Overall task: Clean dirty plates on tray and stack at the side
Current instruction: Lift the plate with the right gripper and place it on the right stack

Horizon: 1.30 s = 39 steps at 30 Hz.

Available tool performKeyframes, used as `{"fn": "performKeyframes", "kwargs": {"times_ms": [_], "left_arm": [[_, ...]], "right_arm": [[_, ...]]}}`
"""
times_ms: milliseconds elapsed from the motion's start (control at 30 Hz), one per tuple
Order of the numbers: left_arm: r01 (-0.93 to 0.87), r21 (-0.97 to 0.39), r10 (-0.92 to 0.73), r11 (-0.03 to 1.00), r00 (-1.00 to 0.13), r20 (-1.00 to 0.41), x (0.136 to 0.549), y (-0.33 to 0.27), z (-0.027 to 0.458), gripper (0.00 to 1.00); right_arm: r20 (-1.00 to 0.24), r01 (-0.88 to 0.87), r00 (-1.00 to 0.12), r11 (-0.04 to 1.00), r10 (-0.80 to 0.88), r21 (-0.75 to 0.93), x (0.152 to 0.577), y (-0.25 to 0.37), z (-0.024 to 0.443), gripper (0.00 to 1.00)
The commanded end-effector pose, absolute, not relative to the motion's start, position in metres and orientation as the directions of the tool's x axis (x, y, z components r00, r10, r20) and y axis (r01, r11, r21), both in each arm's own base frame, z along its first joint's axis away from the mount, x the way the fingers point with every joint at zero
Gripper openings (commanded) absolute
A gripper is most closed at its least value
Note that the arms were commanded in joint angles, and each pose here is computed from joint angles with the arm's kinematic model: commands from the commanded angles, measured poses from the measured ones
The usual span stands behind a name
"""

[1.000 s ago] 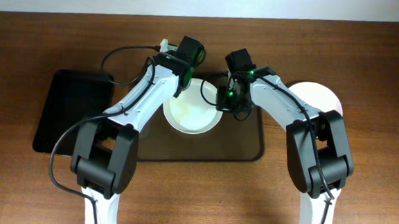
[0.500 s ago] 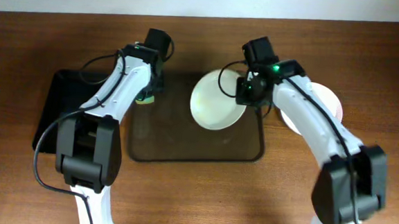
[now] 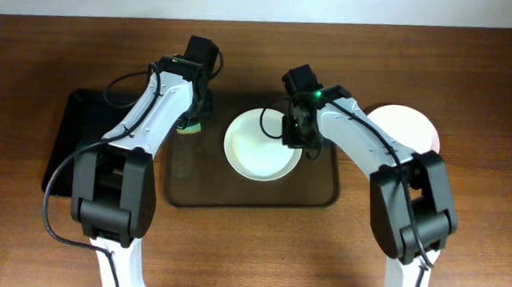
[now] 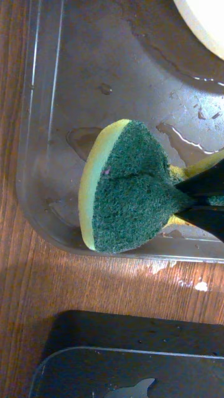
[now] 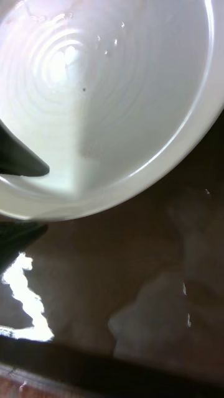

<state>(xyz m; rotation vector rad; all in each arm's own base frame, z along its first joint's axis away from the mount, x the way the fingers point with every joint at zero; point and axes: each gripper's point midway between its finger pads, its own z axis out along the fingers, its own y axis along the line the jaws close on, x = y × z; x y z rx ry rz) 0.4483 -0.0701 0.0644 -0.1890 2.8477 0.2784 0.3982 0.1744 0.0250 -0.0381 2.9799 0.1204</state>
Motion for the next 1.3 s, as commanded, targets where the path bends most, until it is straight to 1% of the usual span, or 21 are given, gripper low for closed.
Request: {"fn": "performKeyframes", "kwargs": {"times_ms": [0, 100, 167, 200, 233, 333, 367, 433, 500, 600, 667, 700, 767, 933, 1000, 1033, 1167, 1267], "left_arm": [[-0.173, 0.148, -0.119, 0.974, -0.941, -0.317, 0.453, -0.072, 0.079, 0.01], [-0.173, 0.148, -0.119, 0.974, -0.941, -0.317, 0.453, -0.072, 0.079, 0.01], [-0.173, 0.148, -0.119, 0.974, -0.941, -0.317, 0.453, -0.072, 0.079, 0.01], [-0.173, 0.148, -0.119, 0.974, -0.941, -0.317, 0.453, -0.072, 0.079, 0.01], [-0.173, 0.148, -0.119, 0.974, -0.941, -0.317, 0.453, -0.072, 0.079, 0.01], [-0.173, 0.147, -0.119, 0.974, -0.94, -0.319, 0.454, -0.072, 0.079, 0.01], [-0.173, 0.148, -0.119, 0.974, -0.94, -0.319, 0.454, -0.072, 0.079, 0.01], [-0.173, 0.147, -0.119, 0.974, -0.94, -0.319, 0.454, -0.072, 0.079, 0.01], [-0.173, 0.147, -0.119, 0.974, -0.94, -0.32, 0.454, -0.072, 0.079, 0.01], [-0.173, 0.147, -0.119, 0.974, -0.94, -0.321, 0.454, -0.072, 0.079, 0.01], [-0.174, 0.145, -0.119, 0.974, -0.939, -0.323, 0.455, -0.072, 0.079, 0.01], [-0.174, 0.145, -0.119, 0.974, -0.938, -0.324, 0.455, -0.072, 0.079, 0.01], [-0.175, 0.143, -0.12, 0.974, -0.937, -0.328, 0.456, -0.073, 0.079, 0.01], [-0.176, 0.14, -0.12, 0.974, -0.934, -0.335, 0.458, -0.073, 0.079, 0.01], [-0.176, 0.139, -0.121, 0.975, -0.934, -0.336, 0.458, -0.073, 0.079, 0.01], [-0.176, 0.138, -0.121, 0.975, -0.933, -0.338, 0.459, -0.073, 0.08, 0.01], [-0.176, 0.138, -0.121, 0.975, -0.933, -0.338, 0.459, -0.073, 0.08, 0.01], [-0.176, 0.138, -0.121, 0.975, -0.933, -0.339, 0.459, -0.073, 0.08, 0.01]], "right_arm": [[-0.098, 0.033, -0.994, 0.993, 0.044, 0.11, 0.394, 0.182, 0.004, 0.32], [-0.076, 0.047, -0.996, 0.993, 0.055, 0.105, 0.392, 0.182, -0.007, 0.41], [-0.06, 0.061, -0.996, 0.991, 0.069, 0.116, 0.39, 0.184, -0.01, 0.42], [-0.057, 0.061, -0.996, 0.991, 0.068, 0.119, 0.389, 0.185, -0.011, 0.26], [-0.05, 0.06, -0.996, 0.989, 0.067, 0.138, 0.388, 0.188, -0.011, 0.04], [-0.059, 0.063, -0.996, 0.988, 0.072, 0.144, 0.391, 0.186, -0.007, 0.04], [-0.086, 0.042, -0.995, 0.987, 0.056, 0.152, 0.397, 0.183, 0.005, 0.04], [-0.19, 0.027, -0.98, 0.991, 0.051, 0.128, 0.41, 0.171, 0.043, 0.04], [-0.318, 0.049, -0.946, 0.998, 0.058, 0.038, 0.417, 0.15, 0.087, 0.04], [-0.487, 0.125, -0.873, 0.98, 0.034, -0.155, 0.413, 0.114, 0.151, 0.04], [-0.553, 0.18, -0.833, 0.939, -0.013, -0.293, 0.406, 0.096, 0.179, 0.04], [-0.588, 0.235, -0.808, 0.898, -0.033, -0.373, 0.4, 0.088, 0.191, 0.04], [-0.622, 0.277, -0.778, 0.842, -0.087, -0.463, 0.391, 0.088, 0.204, 0.04], [-0.726, 0.381, -0.653, 0.734, -0.218, -0.563, 0.368, 0.108, 0.243, 0.04], [-0.735, 0.382, -0.618, 0.711, -0.279, -0.59, 0.364, 0.118, 0.253, 0.04], [-0.745, 0.39, -0.583, 0.692, -0.325, -0.607, 0.36, 0.126, 0.263, 0.04], [-0.762, 0.426, -0.507, 0.651, -0.403, -0.628, 0.355, 0.137, 0.283, 0.04], [-0.764, 0.432, -0.496, 0.645, -0.413, -0.63, 0.354, 0.139, 0.286, 0.04]]}}
